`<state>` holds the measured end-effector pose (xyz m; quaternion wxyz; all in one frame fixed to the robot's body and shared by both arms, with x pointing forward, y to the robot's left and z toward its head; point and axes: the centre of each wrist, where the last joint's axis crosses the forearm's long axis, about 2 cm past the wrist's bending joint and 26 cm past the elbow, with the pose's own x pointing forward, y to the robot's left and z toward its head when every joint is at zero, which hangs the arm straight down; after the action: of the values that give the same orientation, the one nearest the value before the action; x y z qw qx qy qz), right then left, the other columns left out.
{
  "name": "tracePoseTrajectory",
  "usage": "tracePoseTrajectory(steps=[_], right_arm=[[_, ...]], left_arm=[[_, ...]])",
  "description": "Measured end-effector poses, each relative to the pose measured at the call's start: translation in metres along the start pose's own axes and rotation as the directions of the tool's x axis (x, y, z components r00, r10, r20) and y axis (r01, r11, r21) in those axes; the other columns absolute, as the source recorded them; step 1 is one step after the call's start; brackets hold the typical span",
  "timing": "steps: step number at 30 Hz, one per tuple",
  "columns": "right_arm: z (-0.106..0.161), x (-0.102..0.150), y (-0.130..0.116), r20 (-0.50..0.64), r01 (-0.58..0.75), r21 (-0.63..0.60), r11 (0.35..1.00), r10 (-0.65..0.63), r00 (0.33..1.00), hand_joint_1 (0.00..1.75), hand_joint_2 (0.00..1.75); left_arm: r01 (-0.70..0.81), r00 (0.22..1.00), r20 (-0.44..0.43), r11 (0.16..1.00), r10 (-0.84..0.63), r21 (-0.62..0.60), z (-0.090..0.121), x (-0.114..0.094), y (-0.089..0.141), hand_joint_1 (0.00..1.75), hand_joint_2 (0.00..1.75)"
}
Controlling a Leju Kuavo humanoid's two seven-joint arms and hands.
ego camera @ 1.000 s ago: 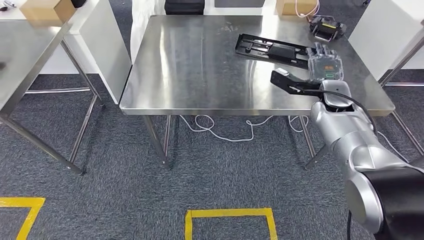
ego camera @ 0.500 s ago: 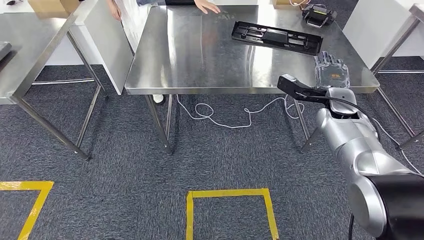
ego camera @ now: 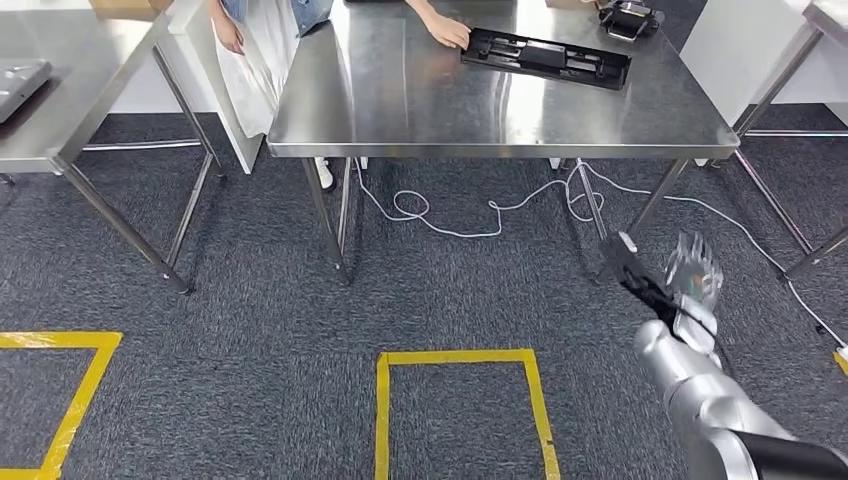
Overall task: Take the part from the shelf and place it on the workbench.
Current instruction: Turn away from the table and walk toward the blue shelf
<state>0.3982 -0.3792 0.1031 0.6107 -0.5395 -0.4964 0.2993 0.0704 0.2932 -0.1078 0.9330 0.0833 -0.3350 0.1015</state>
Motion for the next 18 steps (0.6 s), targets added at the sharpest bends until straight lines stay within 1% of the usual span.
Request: tracePoseTrajectory(steps=[2, 5, 9, 11, 16, 18], right_arm=[[0.033, -0.022, 0.031, -0.086, 0.034, 0.072, 0.997, -0.028, 0.996, 0.0, 0.0], [0.078, -0.048, 0.064, -0.209, 0.092, 0.16, 0.983, -0.057, 0.976, 0.0, 0.0], [0.14, -0.065, 0.101, -0.305, 0.133, 0.274, 0.952, -0.044, 0.951, 0.0, 0.0], [0.165, -0.068, 0.114, -0.337, 0.15, 0.317, 0.936, -0.037, 0.941, 0.0, 0.0], [0.204, -0.067, 0.132, -0.406, 0.201, 0.382, 0.902, -0.032, 0.913, 0.0, 0.0], [0.22, -0.068, 0.138, -0.443, 0.256, 0.416, 0.873, -0.052, 0.895, 0.0, 0.0]], left_arm=[[-0.001, 1.0, 0.002, 1.0, 0.001, -0.005, 0.0, 0.001, -0.003, 0.0, 0.0], [0.001, 1.0, 0.007, 1.0, -0.001, -0.01, 0.0, 0.001, -0.007, 0.0, 0.0], [0.017, 1.0, 0.008, 1.0, -0.017, -0.021, 0.002, 0.0, -0.011, 0.0, 0.0], [0.023, 1.0, 0.011, 0.999, -0.022, -0.028, 0.002, 0.0, -0.013, 0.0, 0.0], [0.038, 0.999, 0.014, 0.999, -0.037, -0.039, 0.002, 0.0, -0.014, 0.0, 0.0], [0.051, 0.999, 0.011, 0.998, -0.05, -0.047, 0.003, -0.002, -0.014, 0.0, 0.0]])
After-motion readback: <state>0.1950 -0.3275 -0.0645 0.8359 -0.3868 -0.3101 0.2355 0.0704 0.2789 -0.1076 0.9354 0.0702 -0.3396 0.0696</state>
